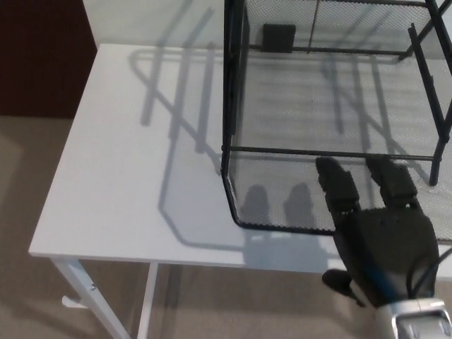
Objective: The robot walks towards a file tray kept in the middle of a desk and uses its right hand to grab a tray and pulls it out towards itself
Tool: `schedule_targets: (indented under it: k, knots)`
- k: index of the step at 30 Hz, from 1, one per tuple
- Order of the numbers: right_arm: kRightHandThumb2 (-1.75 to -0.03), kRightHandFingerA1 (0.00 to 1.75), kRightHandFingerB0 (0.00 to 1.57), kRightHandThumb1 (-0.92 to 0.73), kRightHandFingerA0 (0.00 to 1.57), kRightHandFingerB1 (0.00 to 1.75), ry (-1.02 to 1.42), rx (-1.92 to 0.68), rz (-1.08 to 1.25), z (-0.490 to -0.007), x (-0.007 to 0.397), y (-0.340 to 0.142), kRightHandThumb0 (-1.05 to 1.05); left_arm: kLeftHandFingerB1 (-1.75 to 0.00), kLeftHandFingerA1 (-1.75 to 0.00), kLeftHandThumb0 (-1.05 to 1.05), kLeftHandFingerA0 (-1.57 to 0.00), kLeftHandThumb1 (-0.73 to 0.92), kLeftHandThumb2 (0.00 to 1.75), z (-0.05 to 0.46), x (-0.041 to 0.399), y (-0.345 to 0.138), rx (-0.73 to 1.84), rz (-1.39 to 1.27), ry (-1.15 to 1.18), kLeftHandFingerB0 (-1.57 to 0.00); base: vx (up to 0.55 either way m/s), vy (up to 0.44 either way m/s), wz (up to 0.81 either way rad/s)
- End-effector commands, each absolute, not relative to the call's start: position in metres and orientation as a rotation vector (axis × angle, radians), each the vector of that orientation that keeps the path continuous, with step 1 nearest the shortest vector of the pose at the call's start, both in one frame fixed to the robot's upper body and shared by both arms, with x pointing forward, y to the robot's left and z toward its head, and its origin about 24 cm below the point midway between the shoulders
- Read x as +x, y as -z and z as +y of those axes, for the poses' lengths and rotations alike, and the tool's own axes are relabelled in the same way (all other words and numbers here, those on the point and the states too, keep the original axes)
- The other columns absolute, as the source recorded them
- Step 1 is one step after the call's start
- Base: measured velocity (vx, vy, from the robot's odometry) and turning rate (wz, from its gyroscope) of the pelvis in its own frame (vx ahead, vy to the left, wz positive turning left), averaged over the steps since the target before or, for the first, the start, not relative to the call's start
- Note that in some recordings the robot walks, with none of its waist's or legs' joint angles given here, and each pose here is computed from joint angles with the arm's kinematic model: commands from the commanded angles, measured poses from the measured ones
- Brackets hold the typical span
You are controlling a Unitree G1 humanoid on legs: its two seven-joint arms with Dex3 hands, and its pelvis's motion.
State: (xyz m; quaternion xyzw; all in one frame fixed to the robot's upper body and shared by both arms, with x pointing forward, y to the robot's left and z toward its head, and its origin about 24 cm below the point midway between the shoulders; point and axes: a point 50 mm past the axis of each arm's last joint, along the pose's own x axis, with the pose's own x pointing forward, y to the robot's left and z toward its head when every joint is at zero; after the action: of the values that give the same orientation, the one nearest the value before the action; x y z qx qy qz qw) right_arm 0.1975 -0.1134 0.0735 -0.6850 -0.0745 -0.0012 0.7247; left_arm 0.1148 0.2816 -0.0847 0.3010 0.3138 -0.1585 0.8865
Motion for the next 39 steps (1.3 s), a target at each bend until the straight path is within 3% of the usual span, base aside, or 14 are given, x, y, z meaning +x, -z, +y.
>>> schedule_targets:
  k: [1,2,3,8,9,10,11,17,20,21,29,31,36,39]
  knots:
    - [-0.68,0.61,0.1,-0.36,0.0,0.57,-0.066,-1.51,-0.212,-0.105,0.174,-0.08,-0.92,-0.59,-0.66,-0.55,-0.69,0.27,0.49,0.289,0.112,0.085,0.644,0.695,0.33,-0.38,0.0,0.0,0.0]
    - [-0.68,0.61,0.1,-0.36,0.0,0.57,-0.07,-1.503,-0.216,-0.104,0.171,-0.081,-0.92,-0.59,-0.66,-0.55,-0.69,0.27,0.49,0.29,0.113,0.085,0.646,0.695,0.33,-0.38,0.0,0.0,0.0]
    - [-0.74,0.62,0.0,0.03,0.09,0.53,-0.076,-1.495,-0.222,-0.103,0.168,-0.083,-0.39,-0.6,-0.66,-0.54,-0.69,0.27,0.49,0.29,0.113,0.085,0.646,0.696,0.328,-0.38,0.0,0.0,0.0]
    - [-0.72,0.61,0.0,0.03,0.08,0.55,-0.105,-1.481,-0.235,-0.099,0.149,-0.084,-0.39,-0.59,-0.67,-0.54,-0.7,0.28,0.49,0.289,0.113,0.085,0.639,0.696,0.329,-0.38,0.0,0.0,0.0]
    - [-0.58,0.7,0.0,-0.4,0.0,0.62,-0.11,-1.48,-0.236,-0.099,0.146,-0.084,-0.91,-0.59,-0.67,-0.54,-0.69,0.28,0.49,0.289,0.112,0.085,0.64,0.699,0.329,-0.38,0.0,0.0,0.0]
    - [-0.58,0.7,0.0,-0.4,0.0,0.62,-0.111,-1.48,-0.238,-0.098,0.144,-0.084,-0.91,-0.59,-0.67,-0.54,-0.69,0.28,0.49,0.29,0.112,0.085,0.641,0.698,0.329,-0.38,0.0,0.0,0.0]
    - [-0.72,0.61,0.0,0.04,0.08,0.55,-0.111,-1.48,-0.241,-0.098,0.144,-0.084,-0.39,-0.59,-0.67,-0.54,-0.7,0.27,0.49,0.29,0.113,0.084,0.643,0.694,0.329,-0.38,0.0,0.0,0.0]
    - [-0.72,0.6,0.0,0.03,0.06,0.54,-0.115,-1.479,-0.233,-0.101,0.143,-0.084,-0.38,-0.58,-0.66,-0.56,-0.68,0.28,0.5,0.289,0.114,0.084,0.654,0.699,0.333,-0.38,0.0,0.0,0.0]
    - [-0.73,0.6,0.0,0.03,0.07,0.54,-0.119,-1.478,-0.23,-0.101,0.144,-0.085,-0.39,-0.58,-0.65,-0.56,-0.68,0.28,0.5,0.29,0.114,0.084,0.657,0.706,0.333,-0.38,0.0,0.0,0.0]
    - [-0.68,0.67,0.02,-0.34,0.0,0.59,-0.112,-1.479,-0.245,-0.102,0.145,-0.088,-0.9,-0.59,-0.66,-0.54,-0.69,0.28,0.49,0.29,0.114,0.085,0.644,0.704,0.332,-0.38,0.0,0.0,0.0]
    - [-0.65,0.59,0.0,-0.49,0.0,0.66,-0.056,-1.444,-0.397,-0.102,0.139,-0.128,-1.0,-0.56,-0.63,-0.55,-0.7,0.27,0.49,0.29,0.113,0.086,0.643,0.709,0.335,-0.38,0.0,0.0,0.0]
    - [-0.93,0.54,0.0,-0.46,0.0,0.47,-0.041,-1.422,-0.466,-0.102,0.134,-0.144,-0.79,-0.56,-0.64,-0.54,-0.68,0.27,0.49,0.29,0.112,0.086,0.647,0.711,0.336,-0.38,0.0,0.0,0.0]
    - [-0.97,0.45,0.0,-0.53,0.0,0.31,0.001,-1.246,-0.668,-0.103,0.125,-0.18,-0.9,-0.61,-0.71,-0.57,-0.61,0.21,0.68,0.291,0.109,0.086,0.648,0.715,0.347,-0.34,0.0,0.0,0.0]
    - [-0.93,0.47,0.0,-0.44,0.0,0.4,-0.018,-1.069,-0.738,-0.104,0.127,-0.19,-0.78,-0.62,-0.71,-0.59,-0.65,0.26,0.49,0.291,0.109,0.087,0.65,0.714,0.351,-0.35,0.0,0.0,0.0]
